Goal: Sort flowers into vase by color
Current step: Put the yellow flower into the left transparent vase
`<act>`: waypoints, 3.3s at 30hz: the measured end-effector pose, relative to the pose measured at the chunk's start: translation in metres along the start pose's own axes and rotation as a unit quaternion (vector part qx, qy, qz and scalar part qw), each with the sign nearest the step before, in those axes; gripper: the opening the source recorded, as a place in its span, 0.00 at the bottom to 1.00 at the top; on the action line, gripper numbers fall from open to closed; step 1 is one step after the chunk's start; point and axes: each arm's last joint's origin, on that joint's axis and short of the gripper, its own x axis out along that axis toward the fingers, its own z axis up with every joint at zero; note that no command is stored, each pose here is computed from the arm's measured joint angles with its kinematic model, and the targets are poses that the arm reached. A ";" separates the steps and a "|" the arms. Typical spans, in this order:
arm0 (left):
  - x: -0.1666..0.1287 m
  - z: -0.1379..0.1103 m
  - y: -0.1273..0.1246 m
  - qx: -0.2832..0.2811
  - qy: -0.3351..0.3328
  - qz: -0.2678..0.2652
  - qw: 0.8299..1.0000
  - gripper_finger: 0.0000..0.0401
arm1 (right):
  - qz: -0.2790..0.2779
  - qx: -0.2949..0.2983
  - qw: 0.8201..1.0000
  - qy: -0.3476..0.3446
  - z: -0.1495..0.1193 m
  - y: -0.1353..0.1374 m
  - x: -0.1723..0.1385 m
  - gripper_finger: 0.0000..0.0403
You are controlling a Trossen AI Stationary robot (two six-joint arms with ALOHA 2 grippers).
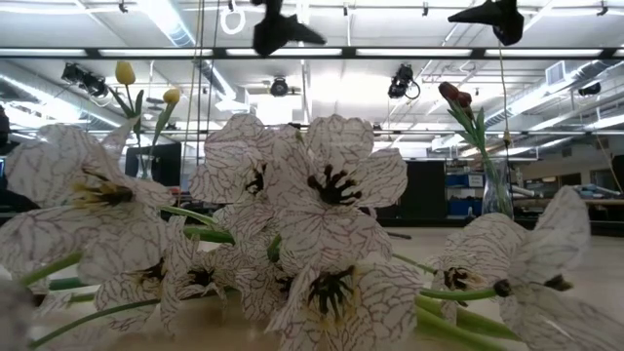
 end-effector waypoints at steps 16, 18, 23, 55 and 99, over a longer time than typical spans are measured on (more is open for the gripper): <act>-0.004 -0.100 -0.055 0.059 0.282 0.038 0.957 0.72 | -0.026 0.020 0.997 0.071 -0.013 -0.002 0.025 0.73; -0.006 -0.111 -0.063 0.068 0.301 0.044 0.950 0.71 | -0.025 0.019 0.996 0.078 -0.014 -0.001 0.027 0.73; -0.005 -0.139 -0.087 0.084 0.335 0.045 0.937 0.71 | -0.027 0.018 0.996 0.086 -0.016 -0.001 0.030 0.73; 0.048 -0.285 -0.160 0.074 0.392 0.102 0.911 0.71 | -0.012 0.009 0.997 0.075 -0.014 0.000 0.020 0.73; 0.094 -0.318 -0.144 0.106 0.392 0.163 0.899 0.56 | 0.011 -0.003 0.999 0.035 -0.007 0.001 -0.007 0.73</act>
